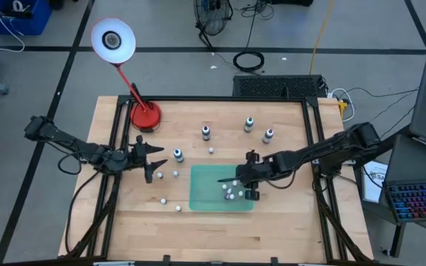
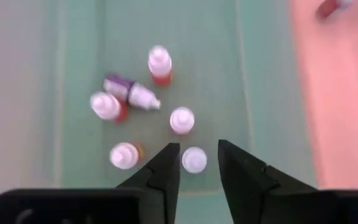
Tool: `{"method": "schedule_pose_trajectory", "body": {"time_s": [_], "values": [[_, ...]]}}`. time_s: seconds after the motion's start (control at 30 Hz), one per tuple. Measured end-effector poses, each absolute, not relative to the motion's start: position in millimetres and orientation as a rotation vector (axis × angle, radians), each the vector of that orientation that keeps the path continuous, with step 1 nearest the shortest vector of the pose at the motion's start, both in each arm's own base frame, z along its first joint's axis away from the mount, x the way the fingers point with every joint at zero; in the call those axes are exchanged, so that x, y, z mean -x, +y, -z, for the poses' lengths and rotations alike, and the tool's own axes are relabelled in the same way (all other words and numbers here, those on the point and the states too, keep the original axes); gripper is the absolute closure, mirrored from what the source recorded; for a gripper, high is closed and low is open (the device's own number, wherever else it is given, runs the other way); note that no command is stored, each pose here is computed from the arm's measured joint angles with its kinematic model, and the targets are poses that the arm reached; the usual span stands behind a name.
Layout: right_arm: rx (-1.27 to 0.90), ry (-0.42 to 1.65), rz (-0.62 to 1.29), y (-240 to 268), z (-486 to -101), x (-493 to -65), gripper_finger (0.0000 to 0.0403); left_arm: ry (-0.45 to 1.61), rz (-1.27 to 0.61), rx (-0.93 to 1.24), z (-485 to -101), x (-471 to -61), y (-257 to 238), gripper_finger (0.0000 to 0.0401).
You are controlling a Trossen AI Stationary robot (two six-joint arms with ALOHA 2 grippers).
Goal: Pick & Place food coloring
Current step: Put the big violet food coloring bottle into the green bin
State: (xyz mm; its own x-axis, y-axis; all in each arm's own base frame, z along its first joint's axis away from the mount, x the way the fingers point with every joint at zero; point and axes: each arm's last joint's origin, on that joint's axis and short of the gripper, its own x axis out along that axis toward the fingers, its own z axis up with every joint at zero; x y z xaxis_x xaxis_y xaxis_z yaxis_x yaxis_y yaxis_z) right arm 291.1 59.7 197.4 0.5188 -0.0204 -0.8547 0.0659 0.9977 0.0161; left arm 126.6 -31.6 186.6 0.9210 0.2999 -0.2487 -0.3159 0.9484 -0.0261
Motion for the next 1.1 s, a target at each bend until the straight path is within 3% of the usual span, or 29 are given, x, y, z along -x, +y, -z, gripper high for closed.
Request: {"method": "schedule_pose_trajectory", "body": {"time_s": [0.23,0.6,1.1], "values": [[-0.048,0.96,0.248,29.9,-245.9,-252.9,0.0274,0.245,-0.317,0.066,-186.6,-126.6,-31.6,0.0164],[-0.231,1.125,0.643,-57.6,-259.6,-200.7,0.0147,0.244,-0.317,0.067,-186.6,-126.6,-31.6,0.0164],[-0.295,1.333,0.625,-116.8,-211.8,-217.7,0.0143,0.244,-0.317,0.067,-186.6,-126.6,-31.6,0.0164]]}}
